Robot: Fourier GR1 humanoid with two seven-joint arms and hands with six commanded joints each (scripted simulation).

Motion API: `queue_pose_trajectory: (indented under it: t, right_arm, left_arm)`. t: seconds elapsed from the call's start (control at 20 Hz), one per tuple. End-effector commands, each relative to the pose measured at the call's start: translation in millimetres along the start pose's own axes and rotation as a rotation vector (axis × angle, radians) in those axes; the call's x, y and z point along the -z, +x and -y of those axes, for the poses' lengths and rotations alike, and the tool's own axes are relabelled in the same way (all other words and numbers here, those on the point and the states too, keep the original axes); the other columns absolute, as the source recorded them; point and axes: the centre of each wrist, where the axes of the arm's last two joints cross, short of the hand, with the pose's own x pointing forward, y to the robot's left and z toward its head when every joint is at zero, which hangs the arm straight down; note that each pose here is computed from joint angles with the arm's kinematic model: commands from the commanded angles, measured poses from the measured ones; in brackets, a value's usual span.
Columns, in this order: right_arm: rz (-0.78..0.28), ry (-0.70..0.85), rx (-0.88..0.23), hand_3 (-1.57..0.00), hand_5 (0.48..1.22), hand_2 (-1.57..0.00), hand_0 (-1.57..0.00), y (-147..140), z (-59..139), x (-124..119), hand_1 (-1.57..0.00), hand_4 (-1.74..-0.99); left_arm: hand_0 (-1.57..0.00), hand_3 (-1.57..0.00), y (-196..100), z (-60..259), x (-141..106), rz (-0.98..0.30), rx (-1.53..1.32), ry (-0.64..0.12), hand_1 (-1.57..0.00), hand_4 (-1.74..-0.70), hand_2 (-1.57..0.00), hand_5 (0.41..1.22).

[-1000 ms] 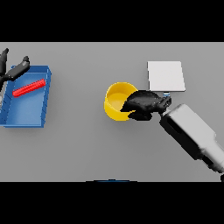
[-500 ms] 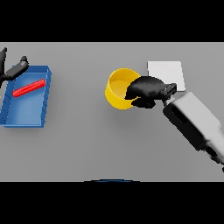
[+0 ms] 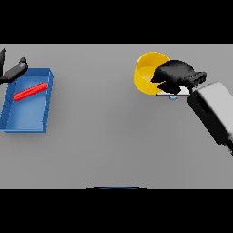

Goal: Pick up the red beaker and tilt it to pour out 1 green nut into yellow bowl. Pick up the yellow bowl and place it on the metallic measuring scale.

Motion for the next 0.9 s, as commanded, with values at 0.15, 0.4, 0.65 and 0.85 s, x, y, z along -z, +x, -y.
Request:
queue_pose_trajectory:
  t: [0.15,0.4,0.65,0.85]
  right_arm:
    - [-0.018,-0.005,-0.010,-1.27,1.221,-1.57,-1.56,-15.4,4.5,3.5,-1.57,-1.723]
    - [-0.170,0.002,0.039,-1.47,1.221,-1.50,-1.53,-49.4,-10.8,7.1,-1.43,-1.728]
    - [-0.221,0.010,0.064,-1.54,1.221,-1.43,-1.50,-69.4,-20.5,7.4,-1.34,-1.730]
    - [-0.228,0.025,0.063,-1.56,1.221,-1.34,-1.40,-73.3,-25.7,10.7,-1.22,-1.730]
  left_arm:
    - [0.00,0.00,-1.3,2.2,1.7,0.000,-0.008,-0.001,0.00,-0.80,0.00,0.753]
    - [0.00,0.00,5.8,-0.7,-6.1,-0.014,-0.022,0.012,0.00,-0.82,0.00,0.765]
    - [0.00,0.00,3.5,-0.8,-9.1,-0.026,-0.025,0.016,0.00,-0.84,0.00,0.775]
    - [0.00,0.00,3.7,-1.1,-8.6,-0.035,-0.013,0.010,0.00,-0.84,0.00,0.785]
